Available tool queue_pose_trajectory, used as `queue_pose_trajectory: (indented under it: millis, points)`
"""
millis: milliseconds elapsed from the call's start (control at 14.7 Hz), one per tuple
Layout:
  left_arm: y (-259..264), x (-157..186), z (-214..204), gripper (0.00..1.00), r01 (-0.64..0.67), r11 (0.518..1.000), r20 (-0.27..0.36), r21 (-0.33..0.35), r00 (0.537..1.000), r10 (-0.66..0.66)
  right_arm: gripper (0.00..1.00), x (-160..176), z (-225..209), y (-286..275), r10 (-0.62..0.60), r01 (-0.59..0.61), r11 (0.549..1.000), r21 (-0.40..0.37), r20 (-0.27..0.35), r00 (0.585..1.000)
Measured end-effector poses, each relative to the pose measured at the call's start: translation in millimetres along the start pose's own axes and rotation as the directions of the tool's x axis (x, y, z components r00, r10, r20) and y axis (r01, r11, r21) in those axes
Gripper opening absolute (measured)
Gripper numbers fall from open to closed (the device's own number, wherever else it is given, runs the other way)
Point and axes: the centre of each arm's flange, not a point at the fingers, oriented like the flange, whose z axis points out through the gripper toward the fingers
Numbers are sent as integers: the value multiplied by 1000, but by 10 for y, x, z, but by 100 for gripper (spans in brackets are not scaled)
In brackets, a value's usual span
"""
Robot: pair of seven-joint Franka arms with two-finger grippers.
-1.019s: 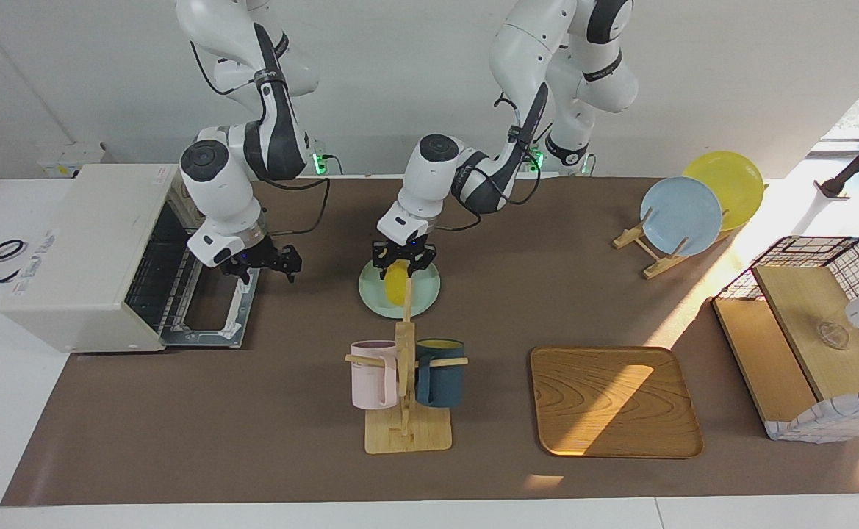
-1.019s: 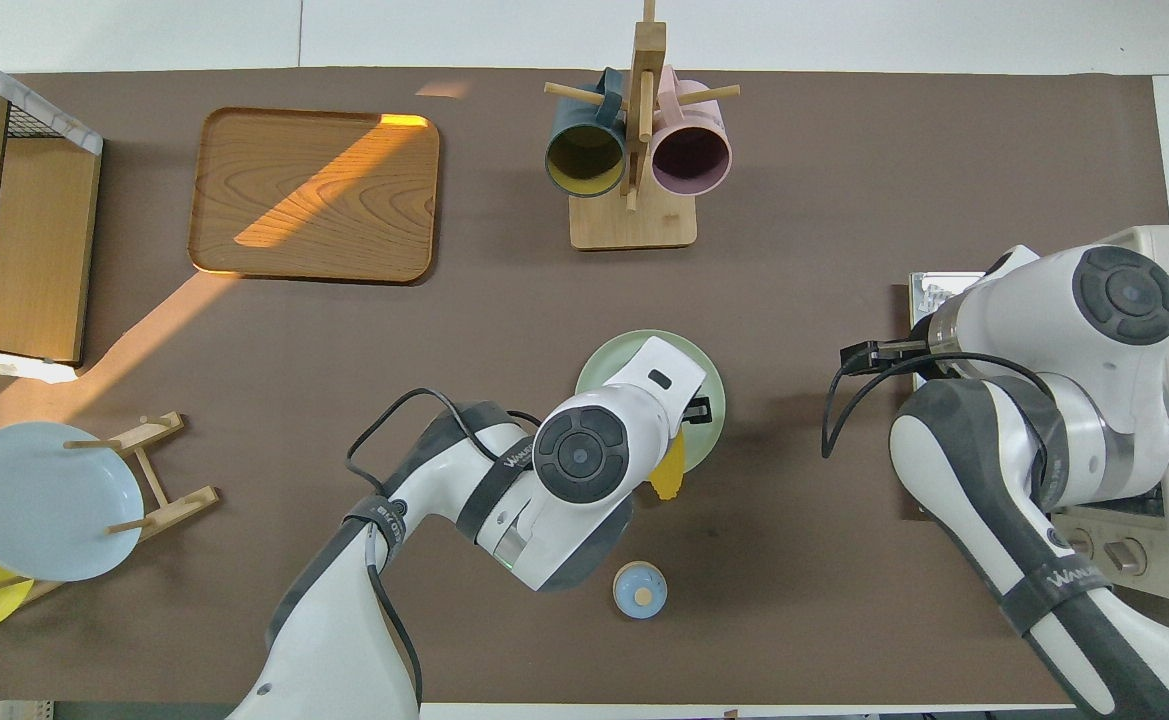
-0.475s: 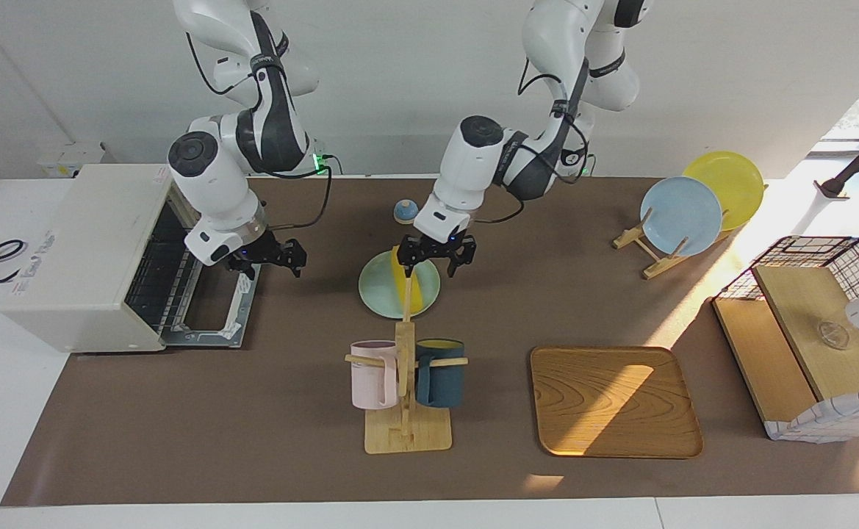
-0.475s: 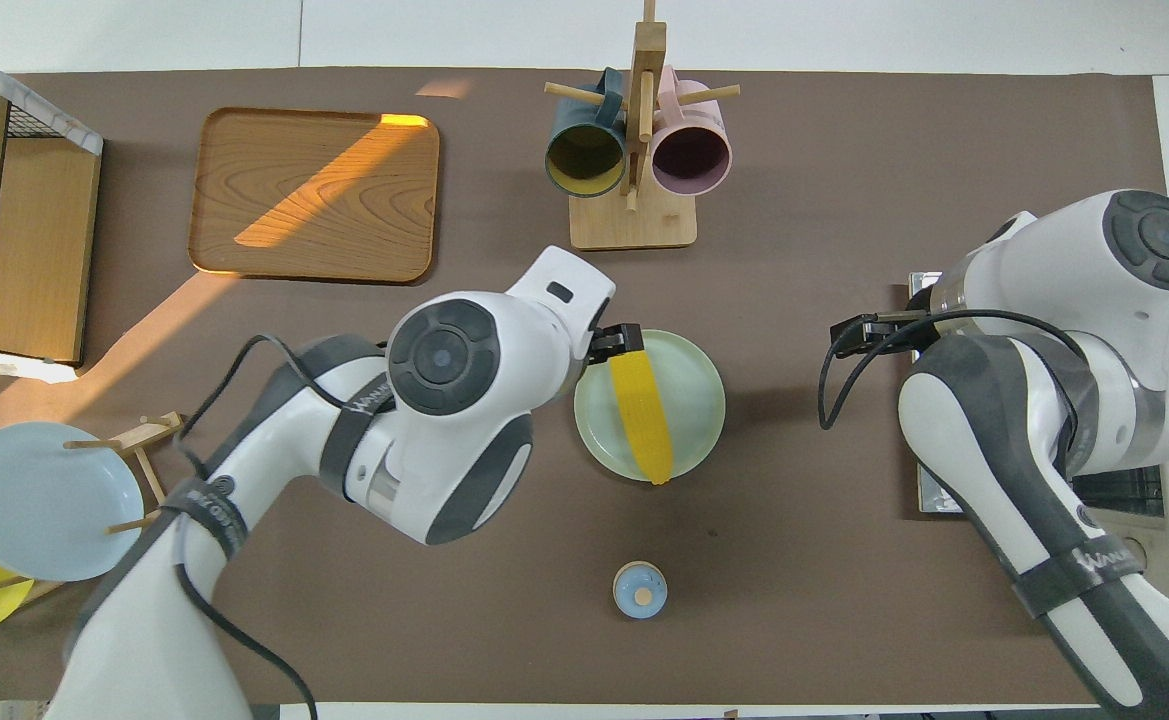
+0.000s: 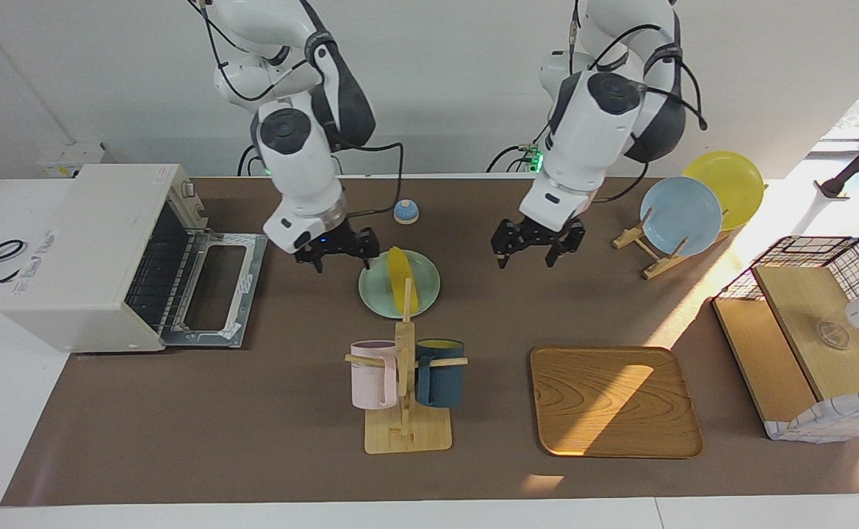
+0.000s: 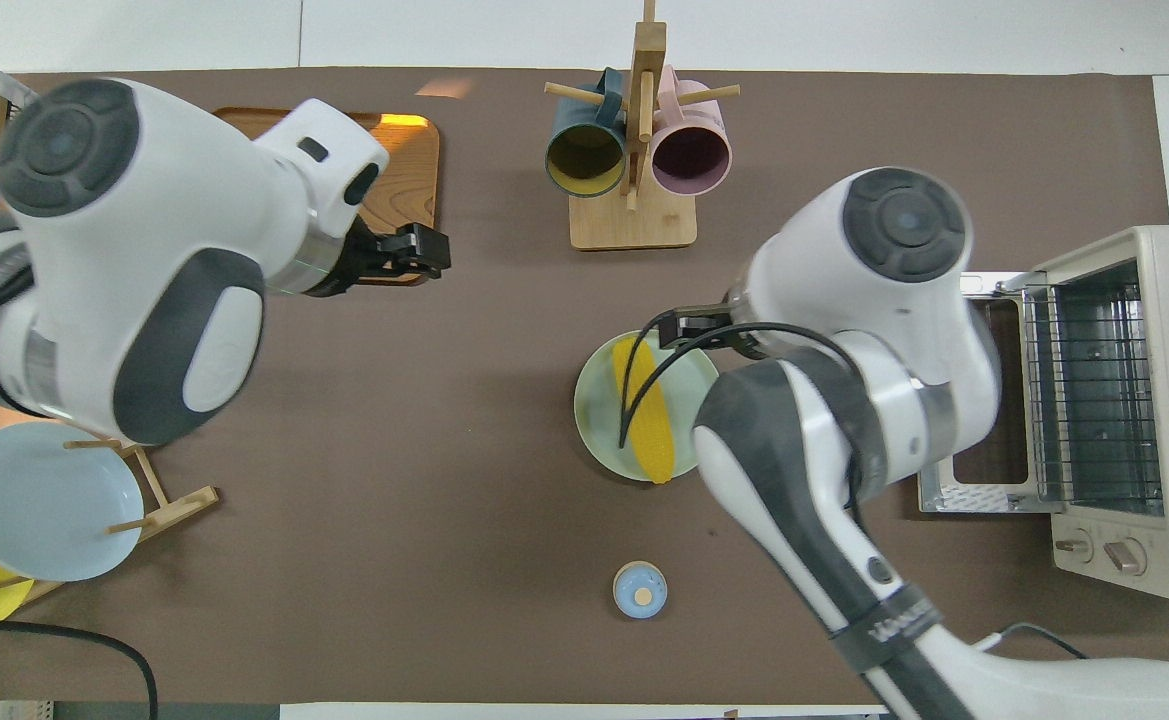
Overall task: Put corn in oven
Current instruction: 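Withdraw the left gripper while the right gripper reaches the plate, then grasp the plate rim with the right gripper and lift it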
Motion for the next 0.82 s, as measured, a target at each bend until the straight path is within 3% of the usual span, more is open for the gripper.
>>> queue_pose_trajectory:
  millis: [272, 408, 543, 815]
  points:
    - [-733, 198, -289, 100, -54, 997, -5, 47, 999, 54, 100, -242, 769, -1232, -107, 103, 990, -91, -43, 993]
    - [-907, 187, -391, 100, -64, 995, 3, 74, 998, 64, 82, -247, 1066, -1354, -125, 121, 987, -106, -37, 991]
    - [-966, 47, -586, 100, -72, 992, 35, 104, 997, 69, 57, -228, 1182, -1316, -120, 115, 987, -110, -36, 992]
    - [-1030, -284, -940, 100, -97, 984, 113, 149, 990, 80, 49, -355, 1428, -1241, -125, 121, 986, -114, -26, 992]
